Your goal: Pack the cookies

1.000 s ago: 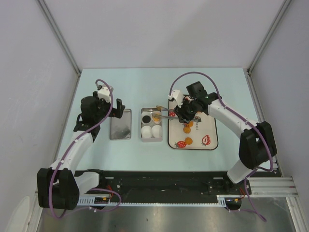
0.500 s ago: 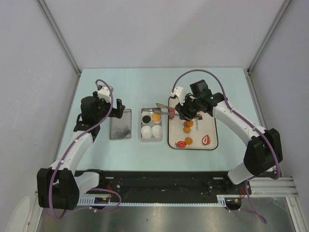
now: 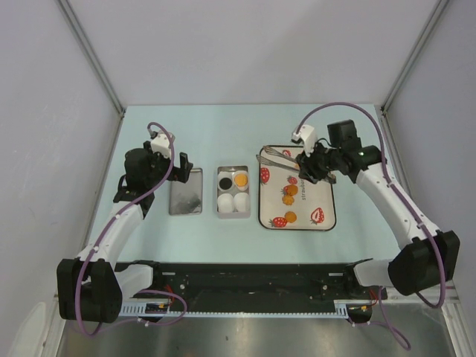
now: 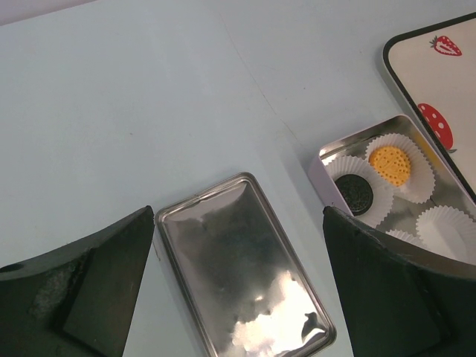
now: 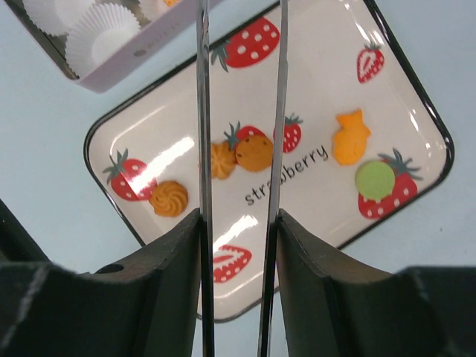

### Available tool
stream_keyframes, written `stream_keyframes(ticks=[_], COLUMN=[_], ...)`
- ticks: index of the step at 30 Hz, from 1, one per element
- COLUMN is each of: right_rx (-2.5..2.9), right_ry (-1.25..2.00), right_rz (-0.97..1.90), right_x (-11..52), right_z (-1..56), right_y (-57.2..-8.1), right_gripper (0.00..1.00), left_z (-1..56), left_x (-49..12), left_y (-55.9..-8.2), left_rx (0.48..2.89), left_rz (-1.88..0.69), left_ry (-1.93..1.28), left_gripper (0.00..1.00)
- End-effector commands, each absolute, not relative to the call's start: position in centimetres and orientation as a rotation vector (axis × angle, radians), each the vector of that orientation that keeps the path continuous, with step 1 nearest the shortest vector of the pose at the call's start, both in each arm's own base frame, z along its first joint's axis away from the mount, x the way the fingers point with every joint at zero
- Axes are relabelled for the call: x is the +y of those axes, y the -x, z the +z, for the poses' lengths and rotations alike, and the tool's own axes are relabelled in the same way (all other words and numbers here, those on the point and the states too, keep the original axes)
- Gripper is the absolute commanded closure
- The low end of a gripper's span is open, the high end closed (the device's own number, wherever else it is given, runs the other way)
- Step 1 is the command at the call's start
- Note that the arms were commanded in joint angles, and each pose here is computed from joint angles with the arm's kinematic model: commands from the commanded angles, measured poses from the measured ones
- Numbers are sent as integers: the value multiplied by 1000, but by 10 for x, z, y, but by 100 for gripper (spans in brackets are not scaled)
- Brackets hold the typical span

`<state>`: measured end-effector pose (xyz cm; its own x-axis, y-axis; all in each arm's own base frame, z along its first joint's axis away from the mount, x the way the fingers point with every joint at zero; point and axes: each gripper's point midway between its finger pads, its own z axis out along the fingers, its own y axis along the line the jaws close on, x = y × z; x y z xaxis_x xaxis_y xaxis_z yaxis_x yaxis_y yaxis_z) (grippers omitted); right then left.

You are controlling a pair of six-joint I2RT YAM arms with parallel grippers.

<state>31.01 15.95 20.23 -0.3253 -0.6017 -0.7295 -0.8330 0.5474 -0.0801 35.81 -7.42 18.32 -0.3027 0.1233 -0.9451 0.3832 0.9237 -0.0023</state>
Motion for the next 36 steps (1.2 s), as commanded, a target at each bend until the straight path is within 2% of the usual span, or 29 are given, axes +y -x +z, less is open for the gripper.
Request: stream_keyframes(ticks=[1, 18, 36], right_rx=[2078, 2280, 2341], right_ry=[1138, 1328, 1327], right_rz=[405, 414, 344], right_x=[129, 67, 55], right_z=[205, 146, 114], right_y=[-280, -169, -179], right_gripper=[55, 53, 52], left_z=[201, 198, 190], left_x=[-81, -79, -78], left_y=[-361, -367, -368], left_rx=[1813, 1841, 1861], left_rz=[-281, -272, -269], left_ry=[-412, -400, -403], left_gripper=[0, 0, 0])
